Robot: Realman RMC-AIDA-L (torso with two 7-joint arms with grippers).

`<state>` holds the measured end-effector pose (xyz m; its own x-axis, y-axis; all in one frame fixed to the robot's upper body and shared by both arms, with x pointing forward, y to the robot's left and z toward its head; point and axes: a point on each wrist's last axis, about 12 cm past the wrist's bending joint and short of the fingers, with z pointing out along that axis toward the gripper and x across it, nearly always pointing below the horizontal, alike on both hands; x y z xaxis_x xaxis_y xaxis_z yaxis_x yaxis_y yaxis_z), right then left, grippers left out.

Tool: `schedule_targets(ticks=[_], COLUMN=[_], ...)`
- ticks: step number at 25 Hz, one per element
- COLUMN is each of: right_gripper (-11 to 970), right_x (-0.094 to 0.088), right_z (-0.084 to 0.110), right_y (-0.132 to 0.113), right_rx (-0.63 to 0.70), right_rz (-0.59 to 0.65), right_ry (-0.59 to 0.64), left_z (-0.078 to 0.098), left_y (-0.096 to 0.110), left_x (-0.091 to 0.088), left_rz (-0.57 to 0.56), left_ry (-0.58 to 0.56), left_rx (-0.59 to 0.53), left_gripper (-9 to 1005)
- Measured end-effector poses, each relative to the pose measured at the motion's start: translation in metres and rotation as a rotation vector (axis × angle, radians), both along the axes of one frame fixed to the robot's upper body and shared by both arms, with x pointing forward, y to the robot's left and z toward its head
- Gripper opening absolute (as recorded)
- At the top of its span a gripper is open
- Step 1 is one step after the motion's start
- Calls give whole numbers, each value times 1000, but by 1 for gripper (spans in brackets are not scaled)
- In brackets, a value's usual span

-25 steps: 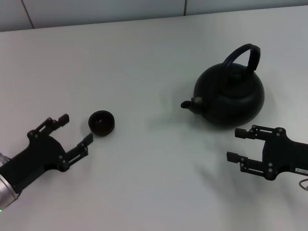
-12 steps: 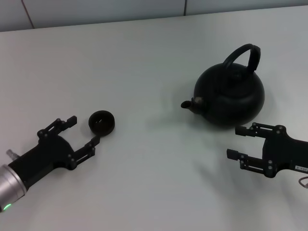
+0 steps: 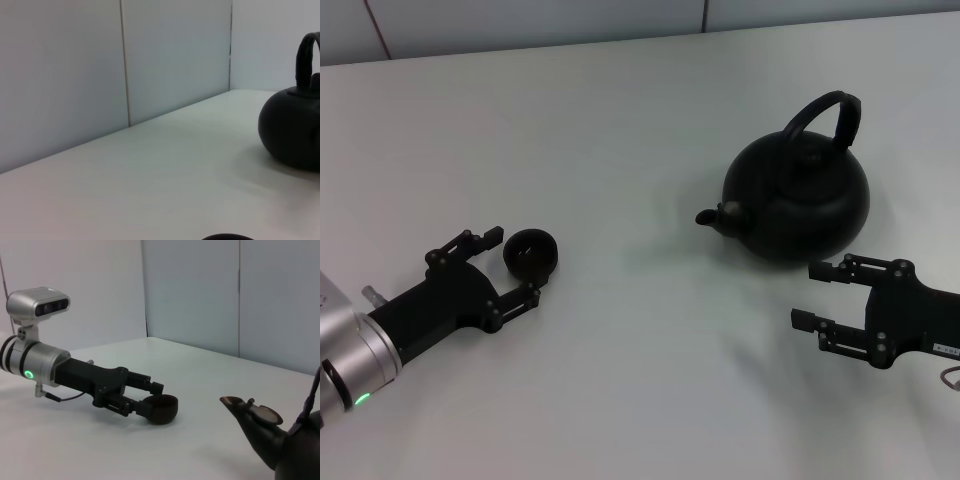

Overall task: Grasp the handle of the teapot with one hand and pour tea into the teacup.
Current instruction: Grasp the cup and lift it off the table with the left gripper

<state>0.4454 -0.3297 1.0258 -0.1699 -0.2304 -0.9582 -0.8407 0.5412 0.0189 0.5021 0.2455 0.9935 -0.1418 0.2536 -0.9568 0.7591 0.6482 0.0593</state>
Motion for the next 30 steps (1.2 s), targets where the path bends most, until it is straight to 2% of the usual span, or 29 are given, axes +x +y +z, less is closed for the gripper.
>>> schedule_targets(ticks=[14,30], right_gripper=[624,624], right_x=[0,0], right_z=[0,0], right_y=[0,0], right_rx=[2,5], right_rz=[-2,-1], right_ry=[1,0], left_z=[2,2], left_y=[-6,-9], left_x=[9,8], left_rz=[-17,-25], left_ry=[2,10], left_rx=[23,14], left_gripper=[746,739])
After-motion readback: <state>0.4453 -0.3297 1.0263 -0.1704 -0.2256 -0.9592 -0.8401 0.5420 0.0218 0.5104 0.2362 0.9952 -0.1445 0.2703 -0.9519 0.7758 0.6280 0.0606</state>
